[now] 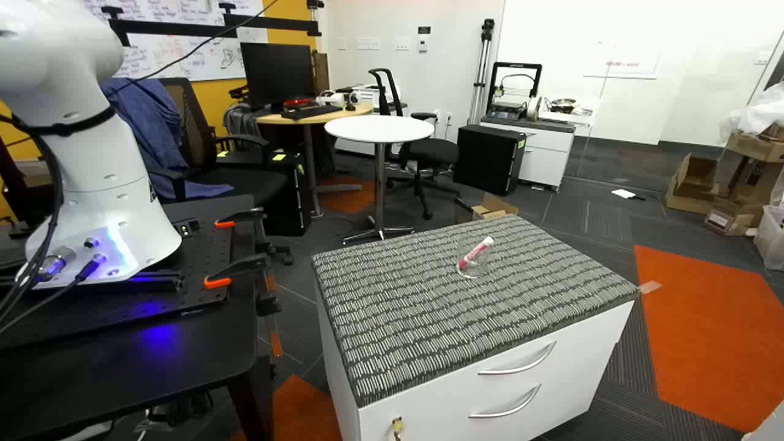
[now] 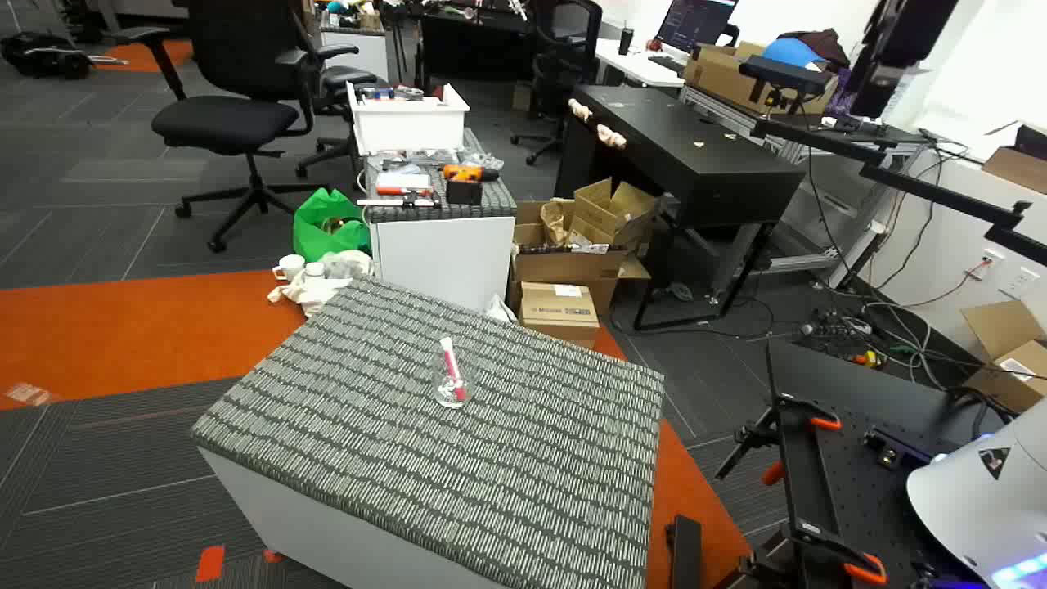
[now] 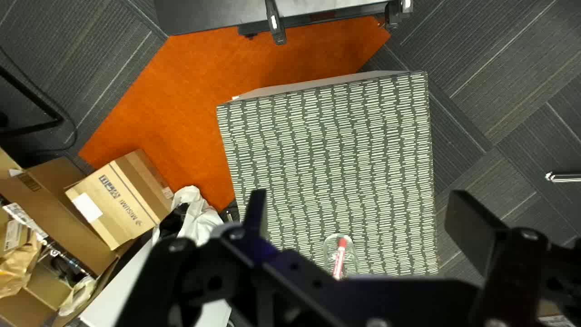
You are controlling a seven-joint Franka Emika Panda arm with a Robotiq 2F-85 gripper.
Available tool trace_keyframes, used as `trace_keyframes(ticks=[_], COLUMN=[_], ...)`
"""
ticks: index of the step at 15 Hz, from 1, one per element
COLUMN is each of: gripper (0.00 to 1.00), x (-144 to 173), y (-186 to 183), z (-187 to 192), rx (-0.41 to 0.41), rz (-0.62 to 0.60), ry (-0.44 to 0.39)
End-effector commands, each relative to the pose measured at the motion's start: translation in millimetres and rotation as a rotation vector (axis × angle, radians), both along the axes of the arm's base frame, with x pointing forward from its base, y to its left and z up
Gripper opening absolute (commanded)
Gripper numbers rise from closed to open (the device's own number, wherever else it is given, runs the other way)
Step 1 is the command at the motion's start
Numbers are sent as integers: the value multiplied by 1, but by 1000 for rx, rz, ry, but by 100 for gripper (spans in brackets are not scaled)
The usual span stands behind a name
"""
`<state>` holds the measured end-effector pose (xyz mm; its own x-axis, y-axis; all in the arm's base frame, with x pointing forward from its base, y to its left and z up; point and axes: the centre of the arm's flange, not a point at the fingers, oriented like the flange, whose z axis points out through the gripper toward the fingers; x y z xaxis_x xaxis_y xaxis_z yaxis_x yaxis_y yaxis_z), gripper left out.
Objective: Take the marker out of the glass and put it on the counter
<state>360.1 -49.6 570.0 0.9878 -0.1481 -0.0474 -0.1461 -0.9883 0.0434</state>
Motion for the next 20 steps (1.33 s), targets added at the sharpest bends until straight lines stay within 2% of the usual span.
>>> trace_keyframes(ticks=[1, 6, 8, 15, 20], gripper=[100, 100, 100, 100, 100], x=[0, 0, 4, 46, 77], y=[0, 0, 2, 8, 10], z=[0, 0, -3, -40, -70], rx=[0, 0, -23, -90, -81], rz=[0, 0, 0, 2, -5], ry=[0, 0, -17, -141, -209])
